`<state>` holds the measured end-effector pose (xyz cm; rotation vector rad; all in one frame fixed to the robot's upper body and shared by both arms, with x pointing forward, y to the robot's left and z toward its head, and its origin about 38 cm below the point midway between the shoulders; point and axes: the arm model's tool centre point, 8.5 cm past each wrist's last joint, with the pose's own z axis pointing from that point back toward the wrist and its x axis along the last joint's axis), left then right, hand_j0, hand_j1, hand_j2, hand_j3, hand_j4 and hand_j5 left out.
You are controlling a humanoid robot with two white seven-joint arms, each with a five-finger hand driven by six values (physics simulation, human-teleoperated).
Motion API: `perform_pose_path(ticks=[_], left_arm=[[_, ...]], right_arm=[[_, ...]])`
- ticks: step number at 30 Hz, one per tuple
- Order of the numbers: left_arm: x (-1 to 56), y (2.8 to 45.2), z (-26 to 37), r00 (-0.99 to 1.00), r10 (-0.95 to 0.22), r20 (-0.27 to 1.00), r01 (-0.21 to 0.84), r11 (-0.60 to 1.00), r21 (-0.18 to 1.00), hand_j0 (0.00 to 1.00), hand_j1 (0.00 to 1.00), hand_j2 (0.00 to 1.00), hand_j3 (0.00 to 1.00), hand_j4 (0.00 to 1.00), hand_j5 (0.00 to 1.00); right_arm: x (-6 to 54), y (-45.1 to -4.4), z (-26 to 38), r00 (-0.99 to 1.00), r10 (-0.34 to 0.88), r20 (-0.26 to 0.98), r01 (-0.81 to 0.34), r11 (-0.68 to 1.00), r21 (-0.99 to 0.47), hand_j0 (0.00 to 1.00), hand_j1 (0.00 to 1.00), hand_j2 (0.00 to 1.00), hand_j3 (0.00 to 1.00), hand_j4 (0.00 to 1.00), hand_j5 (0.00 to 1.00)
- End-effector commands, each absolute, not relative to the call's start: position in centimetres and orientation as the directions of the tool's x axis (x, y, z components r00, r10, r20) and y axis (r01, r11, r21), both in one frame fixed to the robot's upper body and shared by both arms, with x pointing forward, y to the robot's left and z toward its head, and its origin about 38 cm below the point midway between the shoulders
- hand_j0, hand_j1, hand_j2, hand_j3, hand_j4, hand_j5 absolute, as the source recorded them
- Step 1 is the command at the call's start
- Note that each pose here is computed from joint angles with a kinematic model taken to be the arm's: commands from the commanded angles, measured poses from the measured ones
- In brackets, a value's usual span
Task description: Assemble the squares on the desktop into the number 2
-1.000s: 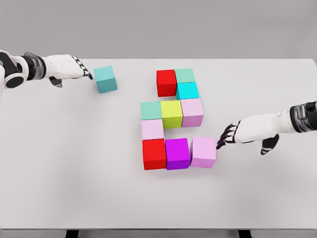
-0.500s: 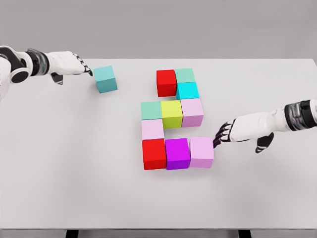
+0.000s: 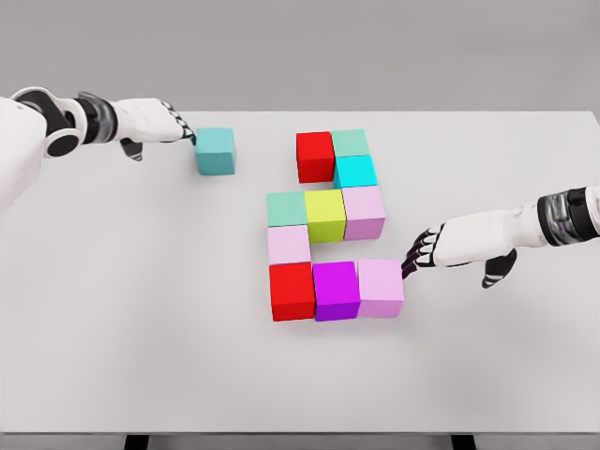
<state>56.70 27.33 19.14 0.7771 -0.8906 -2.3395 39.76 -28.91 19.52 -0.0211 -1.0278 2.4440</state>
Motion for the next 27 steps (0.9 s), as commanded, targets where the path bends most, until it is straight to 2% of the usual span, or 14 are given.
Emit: perform_pose_path(ticks=[1,11,19,27], left_arm=[[56.7,27.0,19.2,-0.706,-0.63,-0.323,0.256,-0.653,0.713,0.9,0.9,0.9,0.9,0.9,0.9],[56.5,26.0,19.3,-0.723,-0.612,-0.321,0.236,-0.656,0.717,0.91,0.91,0.91,0.91,0.91,0.91],[56.3,25.3,19.9,-0.734,-0.599,-0.32,0.211,-0.649,0.731,0.93,0.93,0.93,0.93,0.93,0.93],[56.3,24.6,20.2,-0.743,-0.586,-0.323,0.192,-0.649,0.736,0.93,0.93,0.93,0.93,0.93,0.93]], right_arm=[[39.9,-29.0,19.5,-0.878,0.448,0.171,-0.435,-0.594,-0.677,1.0,1.0,1.0,1.0,1.0,1.0],[41.8,-30.8,22.4,-0.854,0.508,0.114,-0.418,-0.538,-0.732,1.0,1.0,1.0,1.0,1.0,1.0],[39.8,-31.4,22.9,-0.867,0.488,0.105,-0.405,-0.563,-0.721,1.0,1.0,1.0,1.0,1.0,1.0],[38.5,-29.8,21.8,-0.889,0.437,0.139,-0.396,-0.581,-0.711,1.0,1.0,1.0,1.0,1.0,1.0]])
